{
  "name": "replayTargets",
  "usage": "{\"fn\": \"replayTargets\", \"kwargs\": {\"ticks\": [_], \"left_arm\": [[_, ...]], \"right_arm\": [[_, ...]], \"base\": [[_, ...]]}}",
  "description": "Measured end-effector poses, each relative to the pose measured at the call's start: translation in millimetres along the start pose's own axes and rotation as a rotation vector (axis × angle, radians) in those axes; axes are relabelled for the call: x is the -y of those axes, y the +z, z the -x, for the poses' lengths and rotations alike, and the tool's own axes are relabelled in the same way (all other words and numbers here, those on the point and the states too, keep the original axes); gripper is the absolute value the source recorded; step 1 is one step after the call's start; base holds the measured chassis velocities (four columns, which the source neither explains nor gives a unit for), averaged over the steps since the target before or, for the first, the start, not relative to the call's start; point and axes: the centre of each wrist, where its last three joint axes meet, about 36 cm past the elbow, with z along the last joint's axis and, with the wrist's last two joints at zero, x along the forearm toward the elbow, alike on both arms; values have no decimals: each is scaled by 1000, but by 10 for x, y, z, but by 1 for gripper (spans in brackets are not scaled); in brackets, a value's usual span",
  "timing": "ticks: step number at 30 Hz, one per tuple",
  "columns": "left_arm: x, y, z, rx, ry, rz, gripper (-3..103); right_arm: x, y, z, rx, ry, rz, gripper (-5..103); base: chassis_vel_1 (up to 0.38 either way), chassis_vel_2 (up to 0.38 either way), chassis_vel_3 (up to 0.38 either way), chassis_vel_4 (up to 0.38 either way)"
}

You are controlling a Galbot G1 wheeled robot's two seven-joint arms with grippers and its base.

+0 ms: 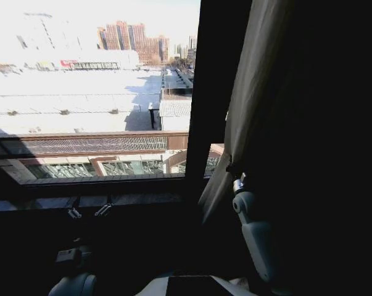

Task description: Open the curtains by pulling them apart, changing their state from closed to fully open.

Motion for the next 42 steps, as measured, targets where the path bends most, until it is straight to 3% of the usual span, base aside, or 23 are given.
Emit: {"fn": "replayTargets", "kwargs": {"ticks": [13, 28, 42], "left_arm": [[-4, 16, -9, 1, -1, 0, 100], [-13, 53, -25, 1, -5, -6, 100], [-28, 63, -33, 3, -10, -11, 100]], "right_arm": [[88, 15, 49, 3, 32, -3, 0], [916, 40, 293, -26, 285, -20, 0], [1047, -46, 307, -37, 372, -46, 0]], "base": [[-284, -291, 289, 294], [-2, -12, 18, 13], [0, 0, 0, 0]]}}
